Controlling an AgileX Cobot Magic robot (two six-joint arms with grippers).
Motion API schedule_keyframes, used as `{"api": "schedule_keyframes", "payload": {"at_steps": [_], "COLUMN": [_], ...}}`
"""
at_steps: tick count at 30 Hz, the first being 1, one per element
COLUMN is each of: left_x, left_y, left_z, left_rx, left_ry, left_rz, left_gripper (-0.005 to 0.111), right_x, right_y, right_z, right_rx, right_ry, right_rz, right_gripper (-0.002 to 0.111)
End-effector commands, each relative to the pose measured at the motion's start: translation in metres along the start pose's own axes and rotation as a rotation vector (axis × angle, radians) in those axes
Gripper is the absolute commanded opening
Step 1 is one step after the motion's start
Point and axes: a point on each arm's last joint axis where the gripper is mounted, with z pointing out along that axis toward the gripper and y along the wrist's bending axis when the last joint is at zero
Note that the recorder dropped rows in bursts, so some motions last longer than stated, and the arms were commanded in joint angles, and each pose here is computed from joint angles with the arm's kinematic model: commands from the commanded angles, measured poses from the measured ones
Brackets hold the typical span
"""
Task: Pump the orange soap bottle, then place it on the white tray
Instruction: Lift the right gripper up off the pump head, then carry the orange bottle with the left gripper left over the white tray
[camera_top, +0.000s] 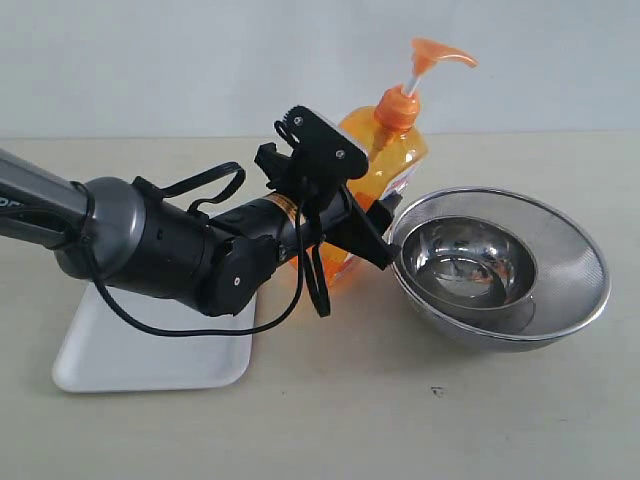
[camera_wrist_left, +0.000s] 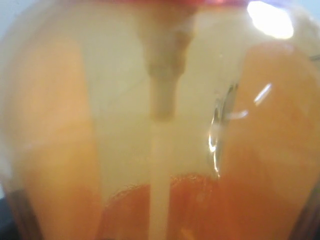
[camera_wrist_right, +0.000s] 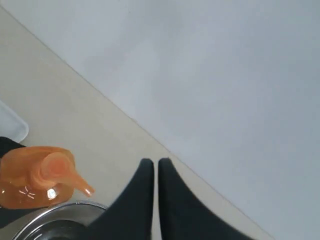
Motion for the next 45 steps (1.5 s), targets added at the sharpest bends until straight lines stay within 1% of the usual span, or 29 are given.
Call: {"api": "schedule_keyframes", "payload": {"at_steps": [1, 6, 16, 20, 23, 28, 31, 39, 42, 45], "left_x": [-0.020, -0.020, -0.020, -0.020, -0.022, -0.038, -0.043, -0.058, -0.065, -0.073], "left_y": [0.003, 0.003, 0.003, 0.003, 0.004, 0.009, 0.010, 0.014, 0.017, 0.019], "left_z": [-0.002, -0.002, -0.002, -0.002, -0.002, -0.009, -0.013, -0.024, -0.030, -0.036], "left_rx": [-0.033, -0.033, -0.033, -0.034, -0.037, -0.044, -0.027, 0.005, 0.012, 0.021], "left_ry": [-0.124, -0.124, -0.124, -0.123, -0.127, -0.165, -0.128, -0.083, -0.074, -0.068], "left_rz": [0.002, 0.002, 0.002, -0.039, -0.042, -0.044, 0.012, 0.021, 0.053, 0.054], "left_gripper": [0.005, 0.005, 0.005, 0.005, 0.005, 0.005, 0.005, 0.005, 0.005, 0.005], "right_x": [0.011, 0.023, 0.044, 0.049, 0.050, 0.054, 0.055, 0.058, 0.059, 0.060], "right_y": [0.003, 0.008, 0.013, 0.015, 0.015, 0.017, 0.017, 0.018, 0.018, 0.018], "right_z": [-0.010, -0.027, -0.064, -0.065, -0.064, -0.063, -0.063, -0.062, -0.062, -0.062], "right_rx": [0.066, 0.140, 0.290, 0.280, 0.274, 0.262, 0.260, 0.249, 0.246, 0.247], "right_ry": [-0.064, -0.138, -0.202, -0.164, -0.146, -0.105, -0.093, -0.058, -0.048, -0.037], "right_rz": [0.053, 0.093, 0.153, 0.160, 0.162, 0.167, 0.159, 0.155, 0.156, 0.151], "right_gripper": [0.000, 0.000, 0.000, 0.000, 0.000, 0.000, 0.000, 0.000, 0.000, 0.000]}}
